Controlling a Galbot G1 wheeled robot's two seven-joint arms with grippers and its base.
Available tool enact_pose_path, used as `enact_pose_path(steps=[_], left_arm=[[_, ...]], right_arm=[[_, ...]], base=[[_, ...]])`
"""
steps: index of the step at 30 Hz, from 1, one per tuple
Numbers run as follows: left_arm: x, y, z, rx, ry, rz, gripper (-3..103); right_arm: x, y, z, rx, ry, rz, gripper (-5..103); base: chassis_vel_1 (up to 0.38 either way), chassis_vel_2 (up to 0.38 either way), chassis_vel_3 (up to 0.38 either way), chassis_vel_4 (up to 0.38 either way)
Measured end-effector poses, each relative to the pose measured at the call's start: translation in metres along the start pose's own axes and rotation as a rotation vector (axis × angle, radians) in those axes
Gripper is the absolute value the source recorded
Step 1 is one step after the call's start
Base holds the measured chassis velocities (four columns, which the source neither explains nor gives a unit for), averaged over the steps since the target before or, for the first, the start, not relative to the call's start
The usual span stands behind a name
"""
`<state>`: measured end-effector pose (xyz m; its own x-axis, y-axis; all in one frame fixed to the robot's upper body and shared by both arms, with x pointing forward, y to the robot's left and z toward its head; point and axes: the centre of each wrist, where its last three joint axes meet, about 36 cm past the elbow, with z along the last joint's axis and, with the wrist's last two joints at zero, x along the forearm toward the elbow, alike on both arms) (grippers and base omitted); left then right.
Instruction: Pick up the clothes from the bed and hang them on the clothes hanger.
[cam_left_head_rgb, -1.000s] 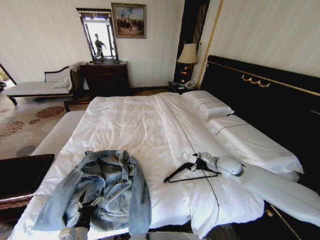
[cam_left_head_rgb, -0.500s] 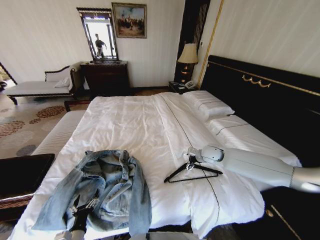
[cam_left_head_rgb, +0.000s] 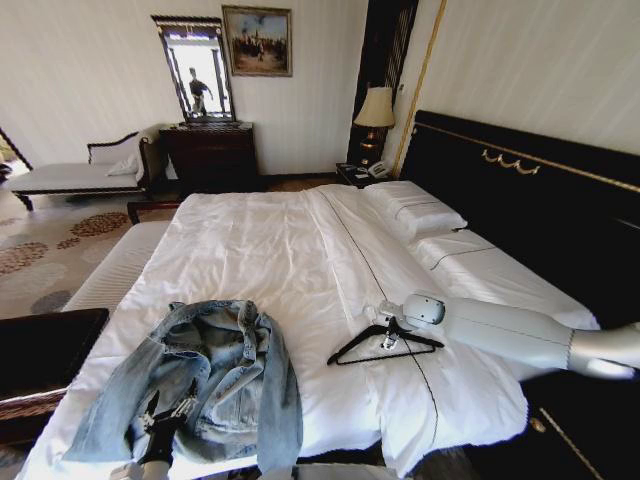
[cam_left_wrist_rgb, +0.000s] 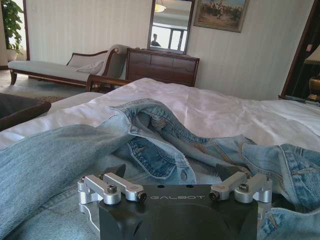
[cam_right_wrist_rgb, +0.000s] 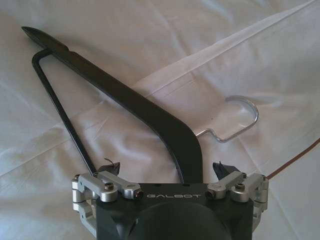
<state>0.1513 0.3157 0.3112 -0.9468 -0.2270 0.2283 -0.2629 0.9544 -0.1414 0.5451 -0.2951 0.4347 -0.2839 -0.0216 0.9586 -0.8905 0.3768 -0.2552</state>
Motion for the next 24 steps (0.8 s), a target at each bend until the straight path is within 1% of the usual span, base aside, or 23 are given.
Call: enact_pose_path(steps=[7, 13, 15, 19, 24], left_arm=[[0.007, 0.003, 0.006, -0.004, 0.002, -0.011, 100], [0.01, 0.007, 0.006, -0.012, -0.007, -0.022, 100], [0.009, 0.008, 0.004, -0.007, -0.012, -0.024, 101], [0.008, 0.007, 0.002, 0.004, -0.023, -0.025, 100], [0.008, 0.007, 0.0, 0.007, -0.027, -0.027, 100]], right_arm=[[-0.013, -0.008, -0.009, 0.009, 0.027, 0.01, 100], [-0.018, -0.015, -0.013, -0.006, 0.033, 0.01, 100], [-0.021, -0.014, -0.021, -0.004, 0.024, -0.001, 100], [-0.026, -0.013, -0.026, 0.002, 0.027, -0.003, 100], [-0.03, -0.018, -0.021, -0.001, 0.052, 0.005, 100]], base=[[0.0, 0.0, 0.0, 0.0], [0.0, 0.0, 0.0, 0.0], [0.0, 0.0, 0.0, 0.0], [0.0, 0.0, 0.0, 0.0], [0.0, 0.0, 0.0, 0.0]])
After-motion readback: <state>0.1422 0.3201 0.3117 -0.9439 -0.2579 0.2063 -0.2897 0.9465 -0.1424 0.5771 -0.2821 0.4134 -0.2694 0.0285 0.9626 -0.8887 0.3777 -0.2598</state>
